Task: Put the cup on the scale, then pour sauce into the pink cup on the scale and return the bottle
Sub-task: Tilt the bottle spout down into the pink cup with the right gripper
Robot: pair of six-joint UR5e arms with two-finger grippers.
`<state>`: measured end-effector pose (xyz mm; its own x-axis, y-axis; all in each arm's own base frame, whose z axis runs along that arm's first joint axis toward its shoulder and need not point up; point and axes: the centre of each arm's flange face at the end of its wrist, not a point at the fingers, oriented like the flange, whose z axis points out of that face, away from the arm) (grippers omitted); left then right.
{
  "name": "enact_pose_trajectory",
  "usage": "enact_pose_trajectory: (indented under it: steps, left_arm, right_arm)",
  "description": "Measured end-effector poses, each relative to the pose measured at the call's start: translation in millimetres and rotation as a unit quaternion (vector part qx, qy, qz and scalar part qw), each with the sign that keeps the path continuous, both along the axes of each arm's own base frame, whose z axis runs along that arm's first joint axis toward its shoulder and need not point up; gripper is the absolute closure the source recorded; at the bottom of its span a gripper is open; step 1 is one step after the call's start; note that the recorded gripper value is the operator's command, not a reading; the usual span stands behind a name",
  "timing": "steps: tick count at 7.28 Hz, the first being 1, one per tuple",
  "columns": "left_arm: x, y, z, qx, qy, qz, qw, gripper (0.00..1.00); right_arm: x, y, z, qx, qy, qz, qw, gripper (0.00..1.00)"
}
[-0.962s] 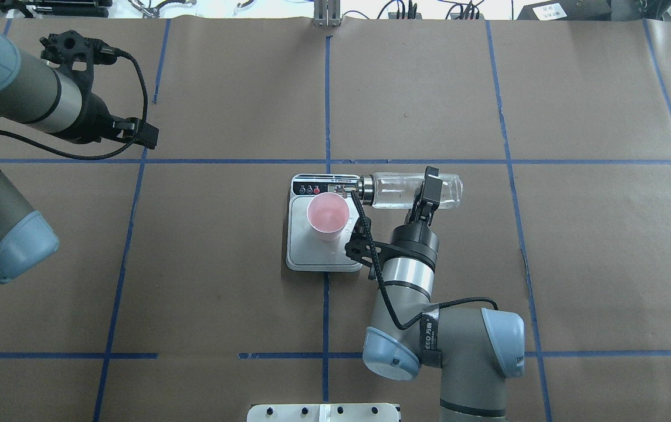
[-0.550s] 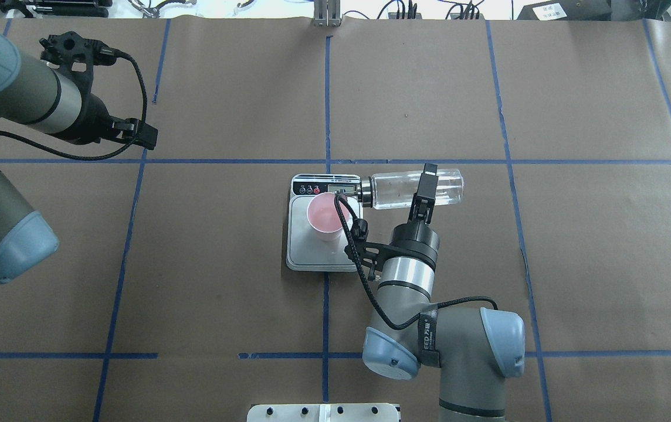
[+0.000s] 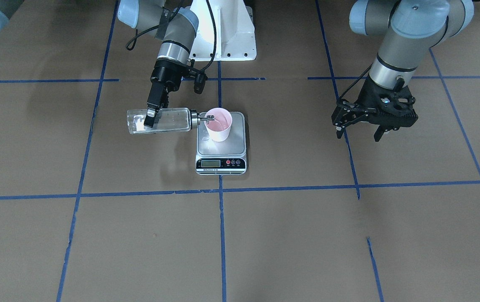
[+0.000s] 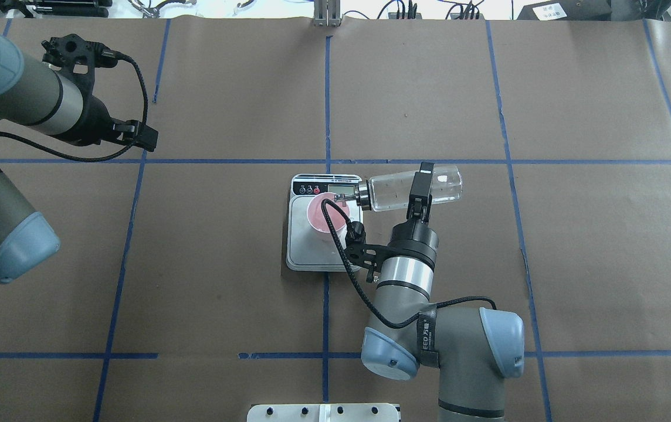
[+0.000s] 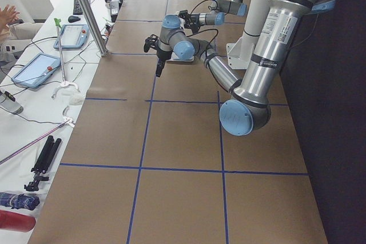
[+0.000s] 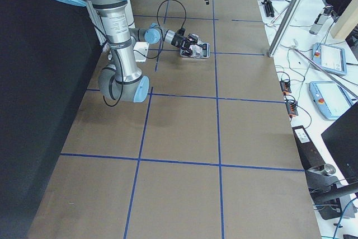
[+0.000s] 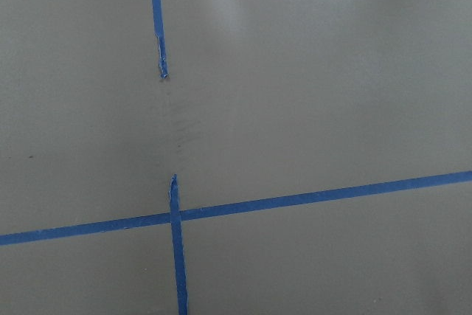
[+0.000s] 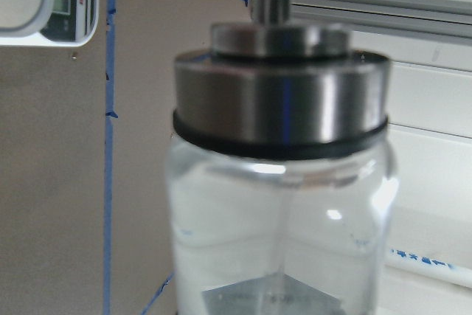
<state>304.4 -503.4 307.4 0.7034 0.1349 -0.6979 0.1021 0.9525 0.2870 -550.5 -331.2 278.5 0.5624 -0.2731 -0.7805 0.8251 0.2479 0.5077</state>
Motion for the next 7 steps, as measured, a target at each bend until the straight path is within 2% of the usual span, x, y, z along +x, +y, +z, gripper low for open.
enact_pose_trajectory:
  steps: [2, 5, 7]
  left_arm:
    - [-9, 4, 13, 0.004, -0.011, 0.008, 0.9999, 0.00]
    - [-51, -8, 34, 0.051, -0.043, 0.045, 0.9968, 0.00]
    - [-82, -15, 52, 0.067, -0.052, 0.075, 0.9936, 0.00]
  right_arm:
    - [1, 0, -1, -0.001, 0.022, -0.008, 0.9997, 1.00]
    - [2, -1, -2, -0.002, 0.053, -0.020, 0.9984, 1.00]
    - [8, -2, -8, 0.000, 0.067, -0.026, 0.9974, 1.00]
